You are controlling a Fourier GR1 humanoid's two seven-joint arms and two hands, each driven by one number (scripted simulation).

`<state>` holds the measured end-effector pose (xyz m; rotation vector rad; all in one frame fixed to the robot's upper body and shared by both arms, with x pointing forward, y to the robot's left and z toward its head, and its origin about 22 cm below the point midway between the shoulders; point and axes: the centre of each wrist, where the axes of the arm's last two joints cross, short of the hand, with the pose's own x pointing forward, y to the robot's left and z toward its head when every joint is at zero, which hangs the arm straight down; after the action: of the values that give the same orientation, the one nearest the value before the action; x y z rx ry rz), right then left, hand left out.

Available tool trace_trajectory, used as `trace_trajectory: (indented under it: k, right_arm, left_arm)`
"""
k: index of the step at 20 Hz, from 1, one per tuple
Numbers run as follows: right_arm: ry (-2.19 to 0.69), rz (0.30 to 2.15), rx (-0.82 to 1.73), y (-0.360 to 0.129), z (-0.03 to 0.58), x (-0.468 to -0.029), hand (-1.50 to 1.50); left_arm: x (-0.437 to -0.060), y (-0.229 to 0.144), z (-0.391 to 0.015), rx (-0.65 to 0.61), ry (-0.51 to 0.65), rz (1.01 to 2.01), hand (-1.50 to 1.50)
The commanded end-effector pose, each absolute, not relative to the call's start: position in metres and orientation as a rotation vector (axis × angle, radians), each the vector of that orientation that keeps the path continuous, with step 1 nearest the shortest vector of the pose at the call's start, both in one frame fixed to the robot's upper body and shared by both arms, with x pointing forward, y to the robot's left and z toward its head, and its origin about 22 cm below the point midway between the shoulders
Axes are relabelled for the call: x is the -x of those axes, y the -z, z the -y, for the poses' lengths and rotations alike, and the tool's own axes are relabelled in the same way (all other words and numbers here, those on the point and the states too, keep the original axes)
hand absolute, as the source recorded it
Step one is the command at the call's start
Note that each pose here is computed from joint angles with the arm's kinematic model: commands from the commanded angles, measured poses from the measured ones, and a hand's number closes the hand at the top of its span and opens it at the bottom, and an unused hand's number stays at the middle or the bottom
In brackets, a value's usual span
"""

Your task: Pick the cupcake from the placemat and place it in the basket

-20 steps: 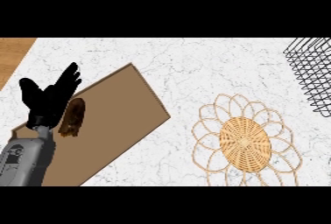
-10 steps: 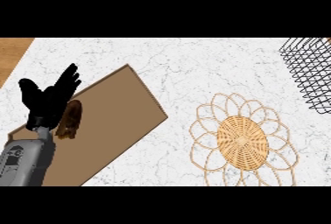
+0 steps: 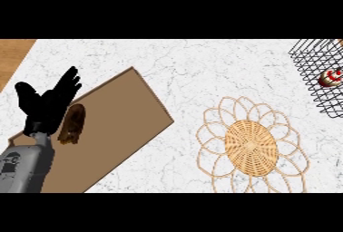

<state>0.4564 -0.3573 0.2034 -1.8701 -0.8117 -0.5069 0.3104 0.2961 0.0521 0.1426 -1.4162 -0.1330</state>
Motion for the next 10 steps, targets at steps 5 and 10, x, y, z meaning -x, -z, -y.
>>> trace_trajectory:
  k: [5, 10]
  right_arm:
    - [0.938, 0.947, 1.782, -0.218, 0.367, -0.451, -1.5]
    - [1.135, 1.049, 1.745, -0.24, 0.385, -0.442, -1.5]
  left_arm:
    - [-0.312, -0.058, -0.305, -0.166, 0.122, 1.425, 0.0]
    - [-0.294, -0.031, -0.313, -0.175, 0.083, 1.374, 0.0]
